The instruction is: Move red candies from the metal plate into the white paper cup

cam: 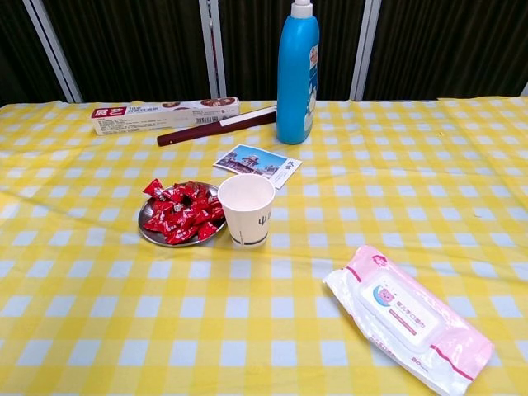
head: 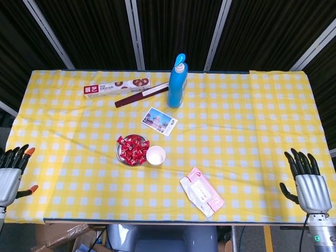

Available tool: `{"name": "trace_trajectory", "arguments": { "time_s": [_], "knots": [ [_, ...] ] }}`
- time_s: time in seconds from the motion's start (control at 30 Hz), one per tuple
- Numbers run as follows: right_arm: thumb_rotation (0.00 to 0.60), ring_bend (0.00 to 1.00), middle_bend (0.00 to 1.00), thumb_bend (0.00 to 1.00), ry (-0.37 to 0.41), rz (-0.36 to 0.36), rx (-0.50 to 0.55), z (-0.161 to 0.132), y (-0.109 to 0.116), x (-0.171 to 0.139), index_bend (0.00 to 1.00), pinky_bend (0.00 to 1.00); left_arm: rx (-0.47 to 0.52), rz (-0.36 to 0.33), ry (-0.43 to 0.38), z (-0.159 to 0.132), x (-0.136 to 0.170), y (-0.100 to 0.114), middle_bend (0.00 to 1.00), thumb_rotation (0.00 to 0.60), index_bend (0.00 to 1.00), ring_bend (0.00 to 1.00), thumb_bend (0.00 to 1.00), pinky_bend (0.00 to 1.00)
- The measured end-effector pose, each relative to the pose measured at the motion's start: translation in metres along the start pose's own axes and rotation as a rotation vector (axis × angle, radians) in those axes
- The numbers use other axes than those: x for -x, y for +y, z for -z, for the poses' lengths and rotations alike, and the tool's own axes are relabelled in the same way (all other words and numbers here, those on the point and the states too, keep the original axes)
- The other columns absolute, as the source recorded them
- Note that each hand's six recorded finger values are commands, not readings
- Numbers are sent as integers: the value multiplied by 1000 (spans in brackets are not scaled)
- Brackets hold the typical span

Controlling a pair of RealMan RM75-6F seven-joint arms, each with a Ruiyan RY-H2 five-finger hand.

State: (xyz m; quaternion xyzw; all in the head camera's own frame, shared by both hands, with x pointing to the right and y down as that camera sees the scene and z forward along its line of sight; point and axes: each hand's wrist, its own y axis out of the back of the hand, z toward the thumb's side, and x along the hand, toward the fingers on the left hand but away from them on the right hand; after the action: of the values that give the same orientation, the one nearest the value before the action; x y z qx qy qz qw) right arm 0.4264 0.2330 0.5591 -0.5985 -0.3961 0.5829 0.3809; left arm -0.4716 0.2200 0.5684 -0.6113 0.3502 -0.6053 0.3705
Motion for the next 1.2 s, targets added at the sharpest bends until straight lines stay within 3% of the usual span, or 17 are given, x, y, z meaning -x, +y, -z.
{"name": "trace_trajectory", "arguments": {
  "time_s": [0.13,0.23,0.43,0.6,0.83,1.07,1.2],
  "knots": [
    [600,0,0,387,6,-5,8,-2,-1,0,0,0,6,1,-3,-5,-6,3,0,600,0,0,98,95],
    [600,0,0,387,10,-15,10,-2,-3,-1,0,0,5,2,-12,-11,-14,7,0,600,0,53,98,228],
    [600,0,0,388,15,-25,23,-4,-4,0,0,0,-18,-19,-52,-32,-39,20,153,600,66,567,106,660],
    [600,0,0,387,4,-45,38,-2,-6,2,0,0,-34,-7,-125,-67,-71,29,211,600,121,735,122,819],
    [600,0,0,387,-11,-64,64,0,-6,3,0,0,-80,77,-217,-125,-113,22,209,600,186,805,137,876],
    [600,0,0,388,-23,-75,97,2,-5,5,0,0,-130,177,-277,-179,-143,-1,211,600,188,809,237,878],
    [600,0,0,388,-22,-80,110,2,-5,6,0,0,-153,220,-297,-202,-153,-14,211,600,194,809,243,878]
  ]
}}
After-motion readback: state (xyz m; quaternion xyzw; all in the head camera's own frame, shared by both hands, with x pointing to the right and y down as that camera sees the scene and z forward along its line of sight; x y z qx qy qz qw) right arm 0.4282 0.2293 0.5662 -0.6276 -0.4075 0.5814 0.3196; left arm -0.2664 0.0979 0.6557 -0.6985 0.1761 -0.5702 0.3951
